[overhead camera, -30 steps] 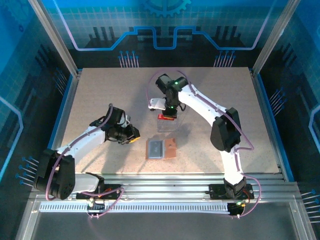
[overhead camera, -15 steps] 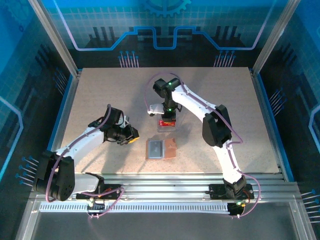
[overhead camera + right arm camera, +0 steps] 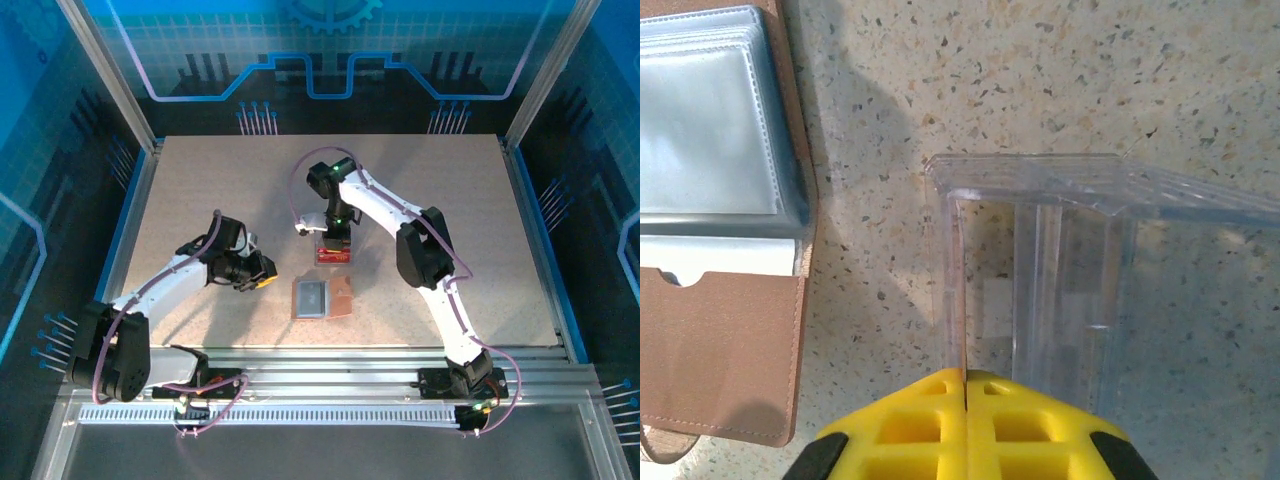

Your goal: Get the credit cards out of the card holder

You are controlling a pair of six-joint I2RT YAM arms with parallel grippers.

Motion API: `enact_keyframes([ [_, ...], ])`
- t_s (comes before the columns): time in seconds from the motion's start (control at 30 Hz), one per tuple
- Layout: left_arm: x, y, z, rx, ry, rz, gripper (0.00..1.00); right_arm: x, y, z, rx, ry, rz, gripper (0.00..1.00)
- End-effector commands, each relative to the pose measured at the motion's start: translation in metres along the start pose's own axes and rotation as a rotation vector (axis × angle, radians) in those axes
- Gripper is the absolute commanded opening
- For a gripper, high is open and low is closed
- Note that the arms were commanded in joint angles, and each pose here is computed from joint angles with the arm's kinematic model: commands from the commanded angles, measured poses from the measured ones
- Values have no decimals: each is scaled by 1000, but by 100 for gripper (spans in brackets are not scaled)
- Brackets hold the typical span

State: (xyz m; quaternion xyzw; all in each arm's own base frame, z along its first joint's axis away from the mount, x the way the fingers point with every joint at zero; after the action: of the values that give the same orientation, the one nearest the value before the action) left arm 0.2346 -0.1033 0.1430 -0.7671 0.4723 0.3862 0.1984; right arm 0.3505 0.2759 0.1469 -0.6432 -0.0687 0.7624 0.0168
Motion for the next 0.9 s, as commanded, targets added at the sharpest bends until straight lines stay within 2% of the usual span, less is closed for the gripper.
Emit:
enact_keyframes([
  [0.0, 0, 3, 4, 8, 4, 29, 19, 1, 6, -3, 20, -23, 3, 9],
  [0.17, -2, 4, 3, 8, 4, 27, 17, -6, 7, -9, 29, 35, 7, 21],
  [0.3, -3, 4, 3, 9, 6, 28, 17, -15, 7, -10, 26, 77, 5, 25],
  [0.7, -2, 2, -7, 13, 53, 49, 18, -58, 5, 8, 30, 209, -51, 27],
  [0.87, 5, 2, -15, 24, 94, 87, 18, -70, 0, 21, 114, 236, -143, 28],
])
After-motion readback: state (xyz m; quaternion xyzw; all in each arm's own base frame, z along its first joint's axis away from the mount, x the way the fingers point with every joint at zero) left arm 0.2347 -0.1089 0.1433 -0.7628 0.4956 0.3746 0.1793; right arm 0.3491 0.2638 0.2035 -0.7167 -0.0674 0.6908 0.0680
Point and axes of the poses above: each hand's point on the last joint's axis, 136 mm out from that joint toward the fingers, its own x axis out along the fingers, its own z axis along the line the jaws close on, y = z × x, the point moved 8 cm from there along -x, back along the fingers, and after that the axes turned 8 degrees about -x, right-handed, at the moved point
